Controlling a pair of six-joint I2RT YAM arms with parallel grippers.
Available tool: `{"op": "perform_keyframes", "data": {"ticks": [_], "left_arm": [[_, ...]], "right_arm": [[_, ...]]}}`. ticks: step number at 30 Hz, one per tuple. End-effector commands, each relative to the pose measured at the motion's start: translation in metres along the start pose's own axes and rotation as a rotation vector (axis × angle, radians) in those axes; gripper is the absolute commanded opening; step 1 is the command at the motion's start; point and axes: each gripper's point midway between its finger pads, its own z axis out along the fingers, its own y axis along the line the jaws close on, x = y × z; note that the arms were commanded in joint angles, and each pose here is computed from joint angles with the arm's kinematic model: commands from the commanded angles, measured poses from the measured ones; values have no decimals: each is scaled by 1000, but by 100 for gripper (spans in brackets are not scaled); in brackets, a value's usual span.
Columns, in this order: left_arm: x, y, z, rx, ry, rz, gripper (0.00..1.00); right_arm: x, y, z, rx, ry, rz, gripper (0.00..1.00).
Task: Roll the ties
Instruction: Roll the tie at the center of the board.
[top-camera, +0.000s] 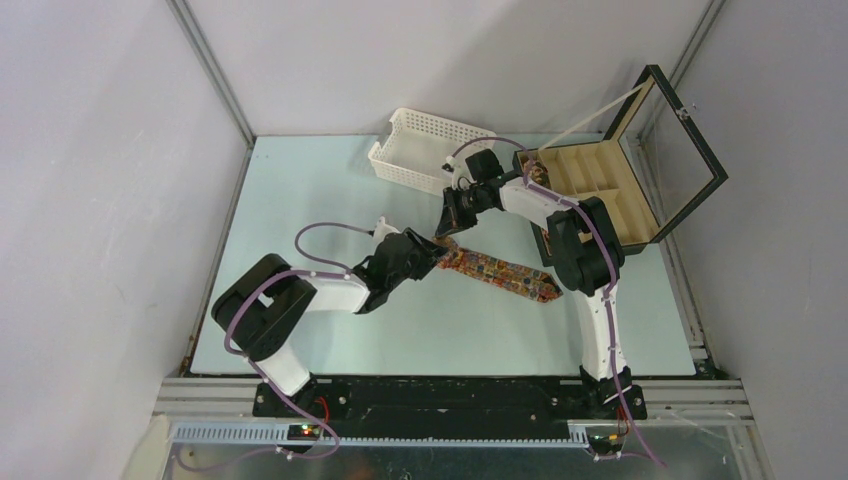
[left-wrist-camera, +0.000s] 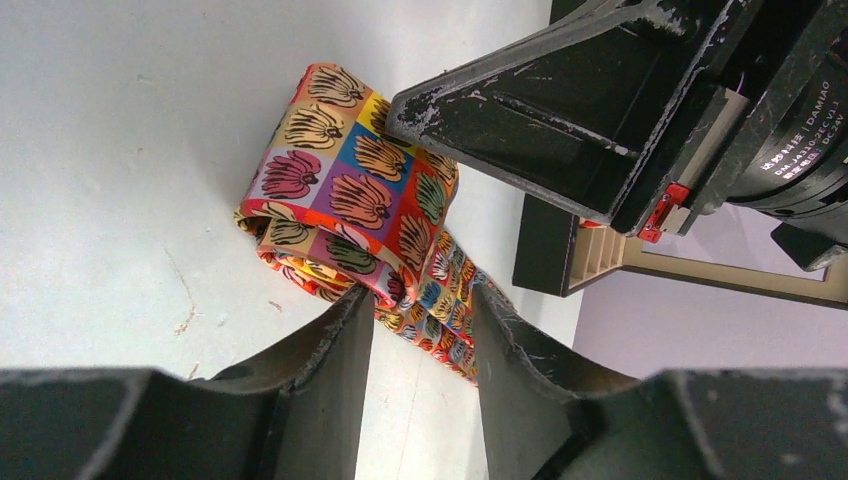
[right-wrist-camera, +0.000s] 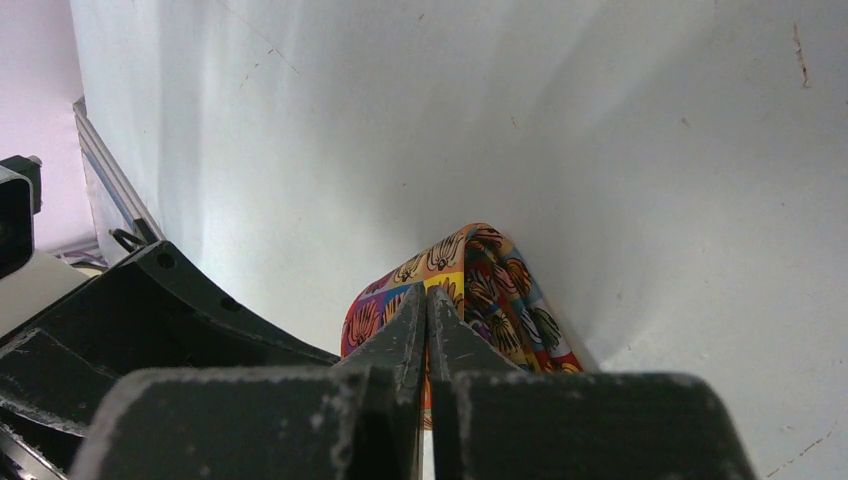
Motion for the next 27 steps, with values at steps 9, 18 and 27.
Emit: {"op": "perform_keyframes", "data": {"ticks": [9,18,27], "left_arm": [[-9,-6,4,14,-29,-3,39],[-11,1,5,-4,-38,-3,43],[-12,5,8,-16,-41,-6,39]], "right_arm": [[-18,17,-16,-19,-57,-49,0],[-18,17,-16,-15,-56,-50,0],[-19,17,-16,-17,-58,-50,0]]}}
